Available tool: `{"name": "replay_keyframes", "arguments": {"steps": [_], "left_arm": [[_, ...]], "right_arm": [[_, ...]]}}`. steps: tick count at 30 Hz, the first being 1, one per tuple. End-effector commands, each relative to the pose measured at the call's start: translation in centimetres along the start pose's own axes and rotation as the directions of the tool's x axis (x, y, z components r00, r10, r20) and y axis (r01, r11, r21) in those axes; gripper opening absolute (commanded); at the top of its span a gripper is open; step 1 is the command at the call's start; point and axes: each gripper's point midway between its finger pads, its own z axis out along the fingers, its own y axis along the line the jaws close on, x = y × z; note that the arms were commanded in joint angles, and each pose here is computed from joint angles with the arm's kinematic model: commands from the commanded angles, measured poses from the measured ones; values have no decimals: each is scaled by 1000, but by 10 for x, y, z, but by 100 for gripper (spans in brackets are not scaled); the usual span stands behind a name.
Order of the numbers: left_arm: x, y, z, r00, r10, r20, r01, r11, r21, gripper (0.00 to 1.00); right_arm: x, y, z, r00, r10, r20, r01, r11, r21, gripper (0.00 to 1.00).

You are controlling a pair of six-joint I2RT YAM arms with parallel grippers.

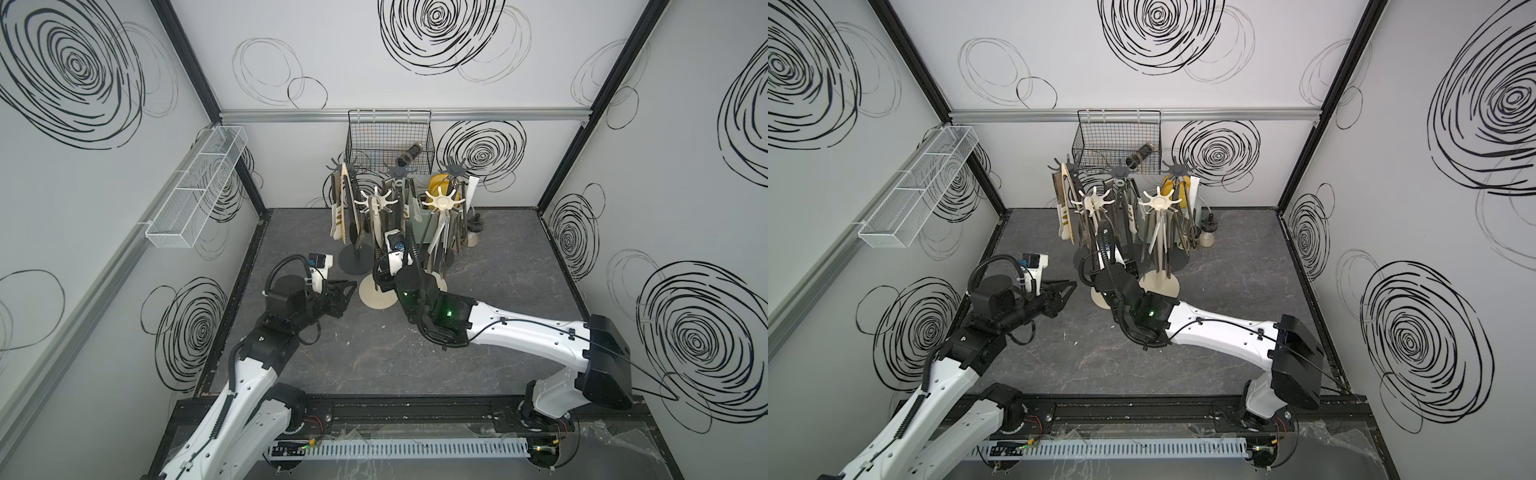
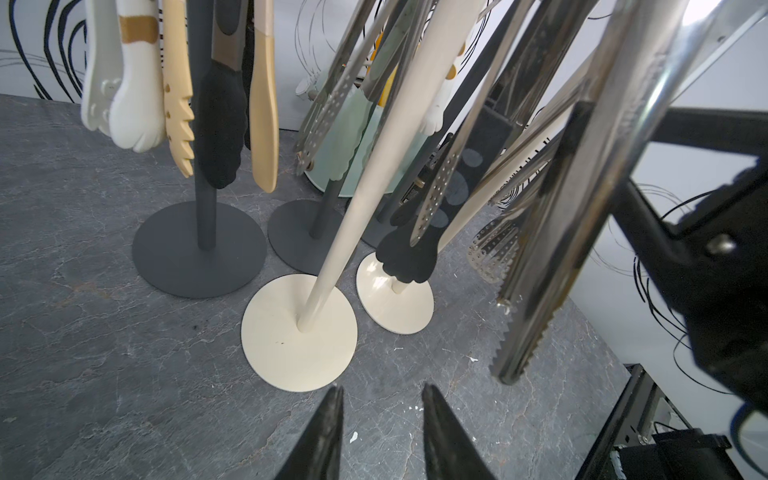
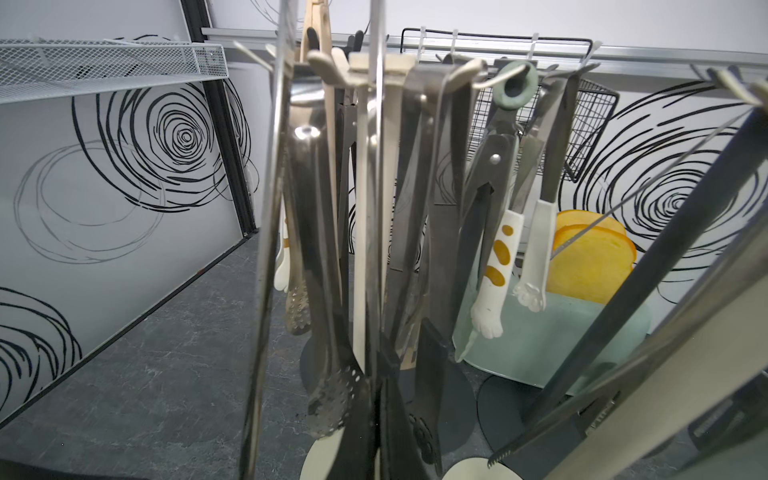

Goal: Hang food tongs on kitchen utensil racks
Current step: Hang the food tongs on the rack.

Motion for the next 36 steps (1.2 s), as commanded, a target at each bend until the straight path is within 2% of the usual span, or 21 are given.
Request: {"name": "replay_keyframes", "arguments": {"steps": [1,20,36], "left_arm": [[-11,-4,-2,999,14,47,-15,1000,23,36],[-11,-7,-2,999,11,47,-14,999,48,36],[-13,-11,-5,998,11,56,-15,998,69,36]], "right_arm": [[-14,-3,-1,999,36,28,-37,998,41,0],[42,-8,5,999,-12,-44,21,978,207,0],[61,5,17,995,-48,-85,65,976,209,0]]}}
